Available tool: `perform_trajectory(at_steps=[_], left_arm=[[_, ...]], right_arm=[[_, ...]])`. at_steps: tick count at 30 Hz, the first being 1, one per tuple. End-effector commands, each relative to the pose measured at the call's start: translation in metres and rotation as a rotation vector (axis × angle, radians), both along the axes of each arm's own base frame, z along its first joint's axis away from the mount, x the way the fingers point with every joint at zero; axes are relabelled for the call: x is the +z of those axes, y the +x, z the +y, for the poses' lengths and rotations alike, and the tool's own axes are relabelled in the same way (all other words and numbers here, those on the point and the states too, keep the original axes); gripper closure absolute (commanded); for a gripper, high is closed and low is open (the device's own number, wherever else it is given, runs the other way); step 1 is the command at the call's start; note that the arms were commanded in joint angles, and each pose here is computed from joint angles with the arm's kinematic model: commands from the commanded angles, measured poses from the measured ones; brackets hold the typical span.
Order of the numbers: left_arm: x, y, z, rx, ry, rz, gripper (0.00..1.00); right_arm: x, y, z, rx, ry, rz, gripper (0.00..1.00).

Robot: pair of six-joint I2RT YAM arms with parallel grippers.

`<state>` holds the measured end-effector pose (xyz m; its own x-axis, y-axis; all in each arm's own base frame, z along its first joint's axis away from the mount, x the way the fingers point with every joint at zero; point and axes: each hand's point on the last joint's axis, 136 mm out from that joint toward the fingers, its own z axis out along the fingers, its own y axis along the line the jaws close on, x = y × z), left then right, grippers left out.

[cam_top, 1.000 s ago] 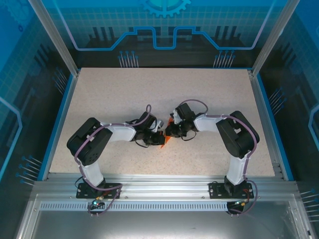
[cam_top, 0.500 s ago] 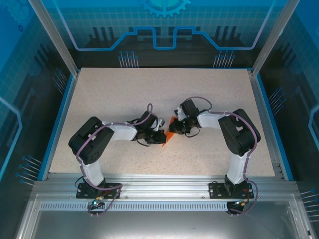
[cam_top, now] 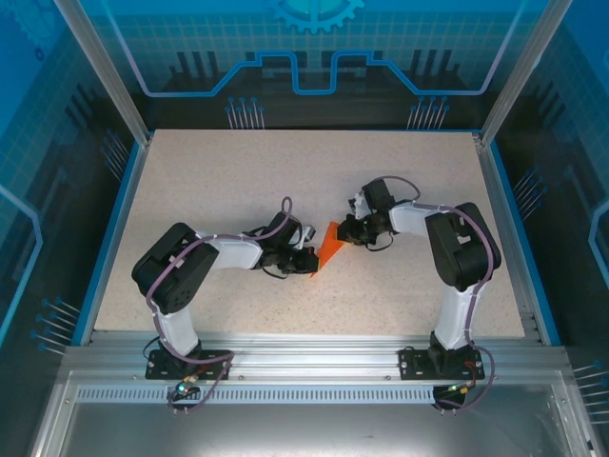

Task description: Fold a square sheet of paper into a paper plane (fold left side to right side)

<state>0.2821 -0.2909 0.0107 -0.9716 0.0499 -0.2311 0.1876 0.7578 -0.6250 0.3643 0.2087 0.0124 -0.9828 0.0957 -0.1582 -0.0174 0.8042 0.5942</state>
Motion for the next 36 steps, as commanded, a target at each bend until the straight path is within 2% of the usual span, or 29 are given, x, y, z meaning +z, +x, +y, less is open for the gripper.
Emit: perform_trajectory(at_steps=[1,13,19,22,28,32,36], left_arm=[[-0.07,-0.049,0.06,0.035,0.305,0.199,0.97],[-0.066,-0.049,0.057,0.032,0.299,0.186,0.97],[-0.061,-0.047,0.055,0.032,0.287,0.174,0.97],[-0.057,-0.045,0.052,0.032,0.274,0.165,0.97],[-0.049,-0.04,0.048,0.03,0.262,0.147,0.97],[-0.047,-0.038,0.046,0.03,0.258,0.141,0.96],[-0.044,-0.037,0.044,0.026,0.248,0.135,0.96]], right_arm=[[-0.02,0.017,-0.038,-0.068,-0.125,-0.003,0.85],[-0.014,0.047,-0.066,-0.125,-0.142,-0.018,0.84],[0.007,0.063,-0.073,-0.135,-0.156,-0.062,0.84],[0.027,0.061,-0.069,-0.132,-0.128,-0.093,0.84],[0.067,0.029,-0.032,-0.064,-0.023,-0.146,0.83],[0.058,0.004,0.008,-0.005,0.023,-0.118,0.82],[0.029,0.0,0.028,0.017,0.012,-0.062,0.82]])
